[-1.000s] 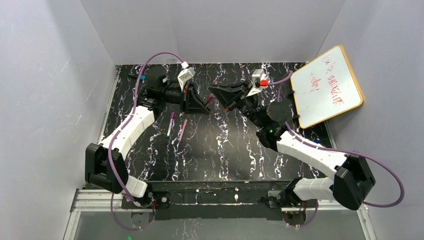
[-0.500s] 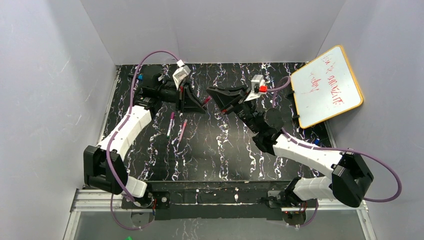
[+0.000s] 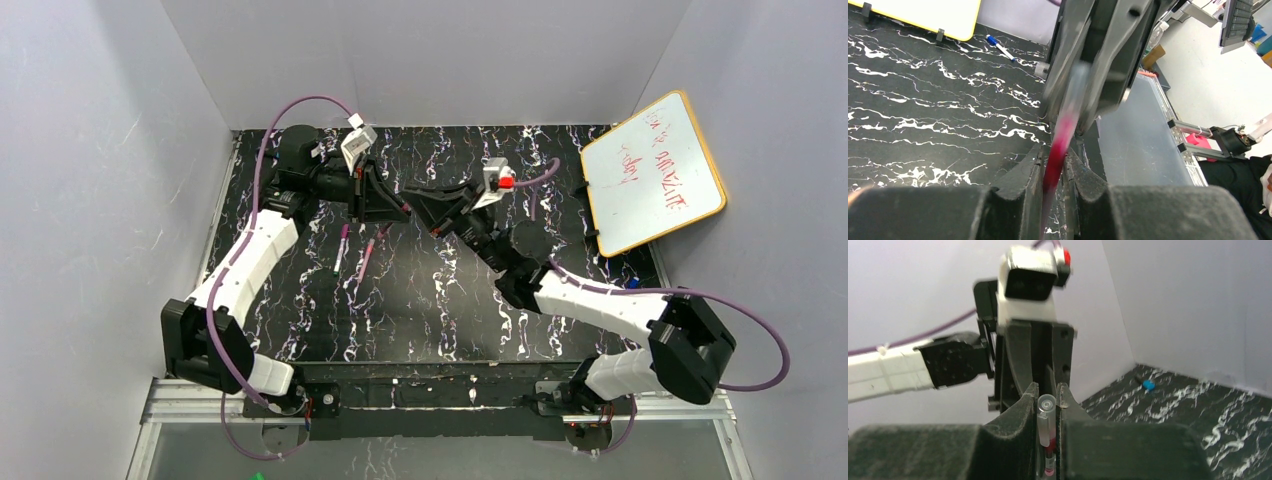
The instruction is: Insert the pens into the pen caps
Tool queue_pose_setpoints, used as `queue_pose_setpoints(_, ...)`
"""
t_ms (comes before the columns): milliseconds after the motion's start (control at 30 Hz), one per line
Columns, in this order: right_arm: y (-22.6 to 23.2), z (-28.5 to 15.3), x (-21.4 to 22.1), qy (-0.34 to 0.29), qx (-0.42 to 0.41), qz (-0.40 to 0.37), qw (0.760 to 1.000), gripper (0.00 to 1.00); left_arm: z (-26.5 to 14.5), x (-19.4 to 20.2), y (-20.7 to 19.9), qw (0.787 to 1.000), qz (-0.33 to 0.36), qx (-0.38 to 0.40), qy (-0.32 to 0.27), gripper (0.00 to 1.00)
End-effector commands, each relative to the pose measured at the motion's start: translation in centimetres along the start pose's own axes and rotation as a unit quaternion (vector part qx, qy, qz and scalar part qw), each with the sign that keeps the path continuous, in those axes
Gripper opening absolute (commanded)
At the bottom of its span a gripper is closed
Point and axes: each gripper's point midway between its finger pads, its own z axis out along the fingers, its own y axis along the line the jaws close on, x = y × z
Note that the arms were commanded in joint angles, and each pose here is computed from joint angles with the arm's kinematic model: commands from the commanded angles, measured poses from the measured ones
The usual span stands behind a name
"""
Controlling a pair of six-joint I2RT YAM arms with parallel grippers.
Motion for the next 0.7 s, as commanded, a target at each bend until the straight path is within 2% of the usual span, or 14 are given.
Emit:
queue_pose_setpoints(0, 5.6, -15.3, 23.1, 0.465, -0.067, 0.147, 0.871, 0.01, -0.9, -8.7, -0.2, 0.974, 0.170, -0.124, -0.085, 0.00)
queue_pose_setpoints(233, 4.2, -12.5, 19.8, 0.409, -0.053, 0.110, 0.904, 0.01, -1.2, -5.7, 0.1, 0.977, 0.145, -0.141, -0.068, 0.00)
queue_pose_setpoints(367, 3.1, -11.2, 17.7, 0.388, -0.045, 0.094, 0.916, 0.01, -1.4, -3.5, 0.6, 0.978, 0.128, -0.154, -0.056, 0.00)
queue_pose_setpoints(433, 2.6, -10.5, 16.6, 0.376, -0.043, 0.086, 0.922, 0.16, -1.5, -2.6, 0.8, 0.979, 0.120, -0.159, -0.052, 0.00)
queue_pose_setpoints(533, 1.7, -9.6, 15.0, 0.356, -0.037, 0.077, 0.931, 0.32, -1.6, -1.4, 1.3, 0.979, 0.107, -0.166, -0.047, 0.00)
queue_pose_setpoints(600, 0.9, -8.9, 13.6, 0.337, -0.029, 0.072, 0.938, 0.49, -1.6, -0.3, 2.0, 0.980, 0.095, -0.172, -0.042, 0.00)
queue_pose_setpoints(667, 0.0, -8.0, 11.6, 0.311, -0.021, 0.064, 0.948, 0.60, -1.6, 1.0, 2.8, 0.980, 0.080, -0.179, -0.036, 0.00)
